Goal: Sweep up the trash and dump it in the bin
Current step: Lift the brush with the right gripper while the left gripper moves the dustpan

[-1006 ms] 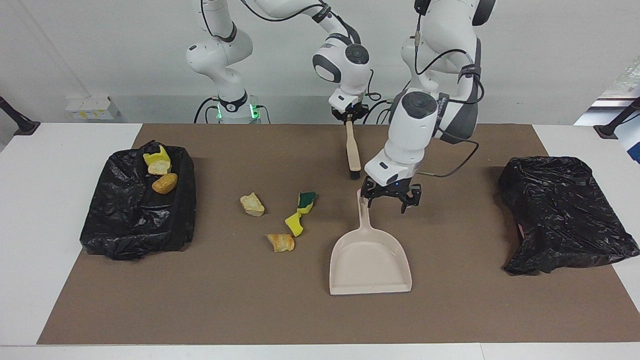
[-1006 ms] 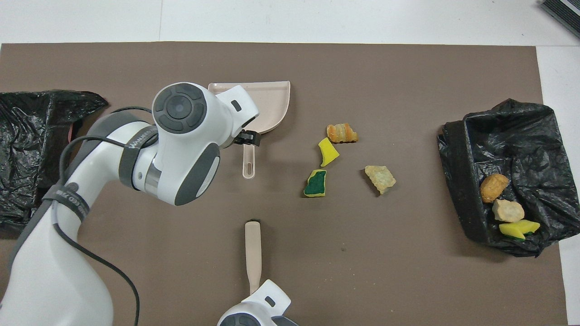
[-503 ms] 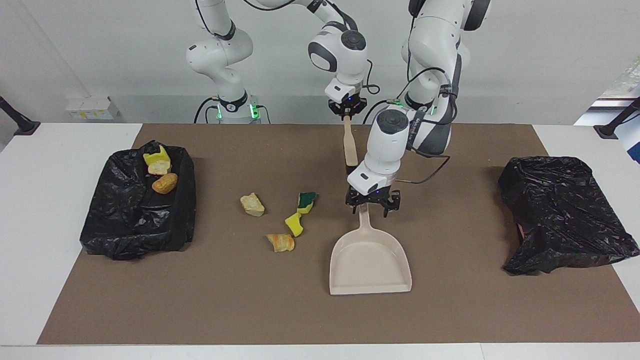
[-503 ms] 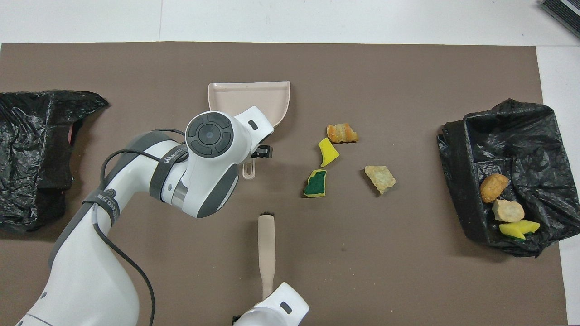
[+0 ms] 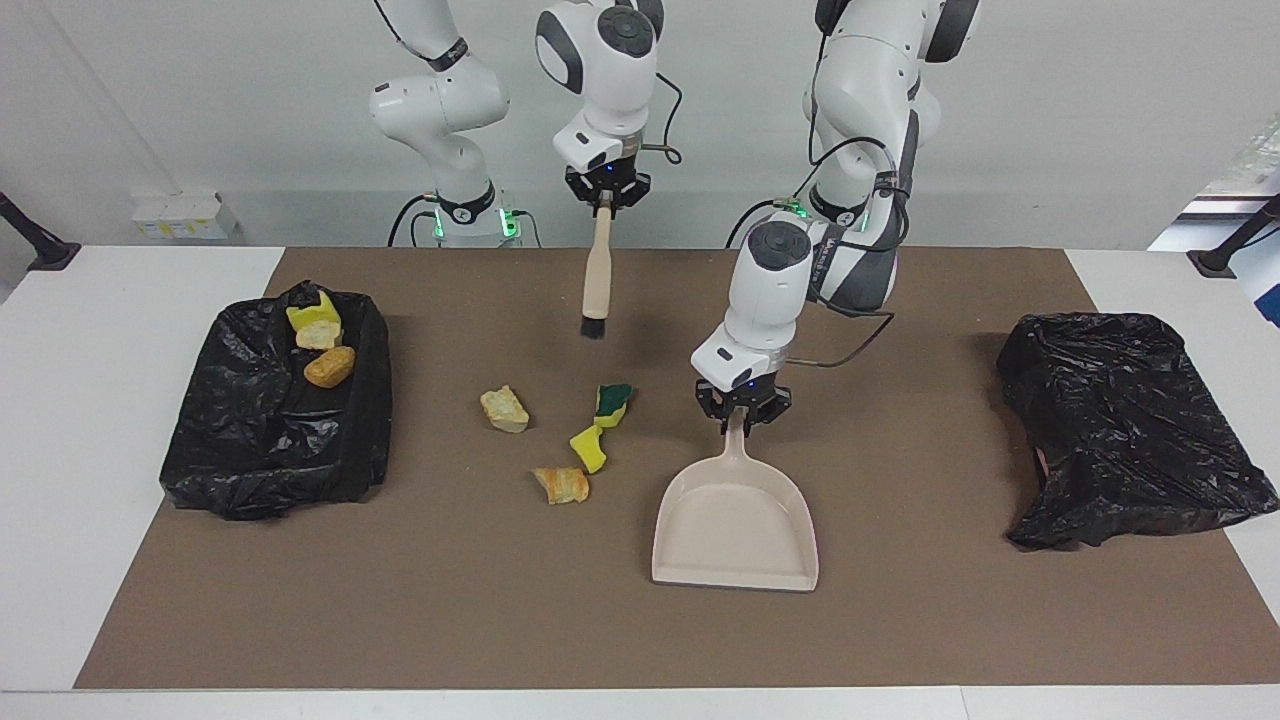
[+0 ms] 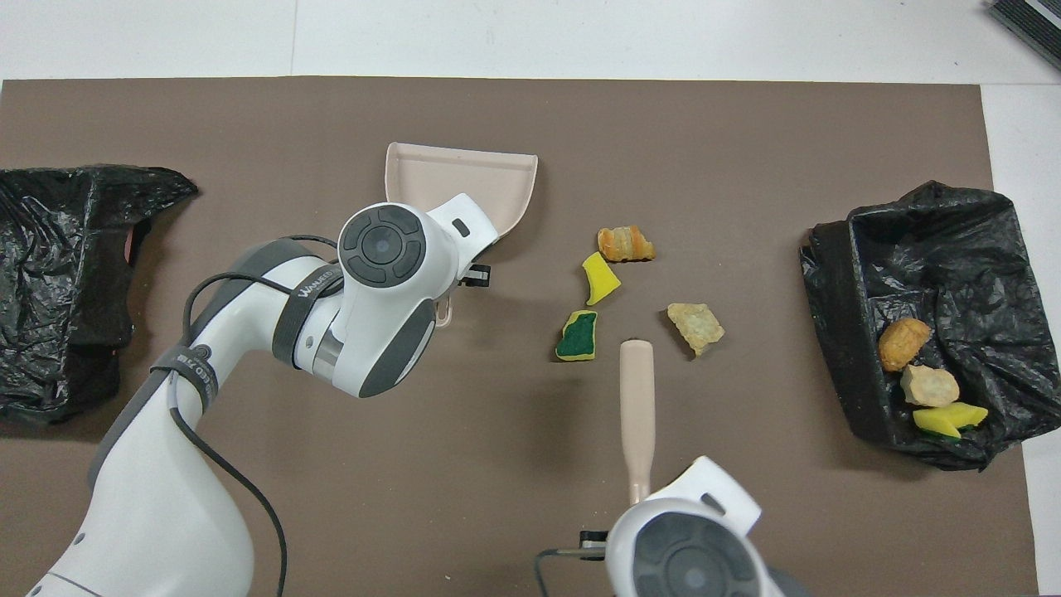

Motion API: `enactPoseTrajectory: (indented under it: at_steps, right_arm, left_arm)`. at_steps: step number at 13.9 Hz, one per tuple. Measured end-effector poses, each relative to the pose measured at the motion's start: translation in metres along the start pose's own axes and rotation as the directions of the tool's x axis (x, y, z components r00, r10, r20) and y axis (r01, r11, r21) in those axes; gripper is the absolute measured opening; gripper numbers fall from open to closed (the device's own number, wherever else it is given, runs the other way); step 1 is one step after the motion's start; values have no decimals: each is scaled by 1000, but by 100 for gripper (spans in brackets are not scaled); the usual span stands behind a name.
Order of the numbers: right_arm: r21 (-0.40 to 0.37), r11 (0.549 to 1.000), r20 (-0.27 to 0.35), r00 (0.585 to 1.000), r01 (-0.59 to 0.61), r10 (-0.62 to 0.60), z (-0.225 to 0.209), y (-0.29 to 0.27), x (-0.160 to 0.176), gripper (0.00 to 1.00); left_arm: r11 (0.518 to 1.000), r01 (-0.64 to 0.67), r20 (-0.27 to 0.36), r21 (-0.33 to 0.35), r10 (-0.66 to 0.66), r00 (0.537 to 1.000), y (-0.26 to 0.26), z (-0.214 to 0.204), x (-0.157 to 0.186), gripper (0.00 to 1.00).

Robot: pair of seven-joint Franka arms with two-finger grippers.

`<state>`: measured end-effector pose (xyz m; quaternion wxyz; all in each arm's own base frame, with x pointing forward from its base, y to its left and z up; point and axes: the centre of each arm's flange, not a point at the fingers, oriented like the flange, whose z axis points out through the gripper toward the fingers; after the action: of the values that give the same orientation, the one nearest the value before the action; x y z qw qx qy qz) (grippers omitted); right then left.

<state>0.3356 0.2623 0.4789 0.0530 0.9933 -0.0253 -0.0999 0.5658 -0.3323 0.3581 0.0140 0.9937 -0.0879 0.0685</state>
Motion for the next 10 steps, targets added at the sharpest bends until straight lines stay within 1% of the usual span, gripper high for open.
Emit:
enactPoseTrajectory:
  at_steps: [2,4,5,8,10]
  right_arm:
    - [22,999,7,999,36,-36,-4,54,36,26]
    - [41,998,17,999,40,-41,0,99,65,26]
    - [35,999,17,999,41,-41,4,118,77,26]
    - [0,1000,30,999,19,-19,17,161,105,26]
    - [5,1000,55,998,2,-2,33,180,120,26]
  left_arm:
    - [999,-37,-4,6,37,999,-10,-1,4,31]
    - [994,-108,-9,13,108,994,-30,-6,11,31]
    - [988,-153,-4,18,153,988,-43,-11,14,31]
    - [948,-316,32,27,315,949,-81,-28,19,31]
    - [920,-392,62,23,390,919,-99,-38,18,31]
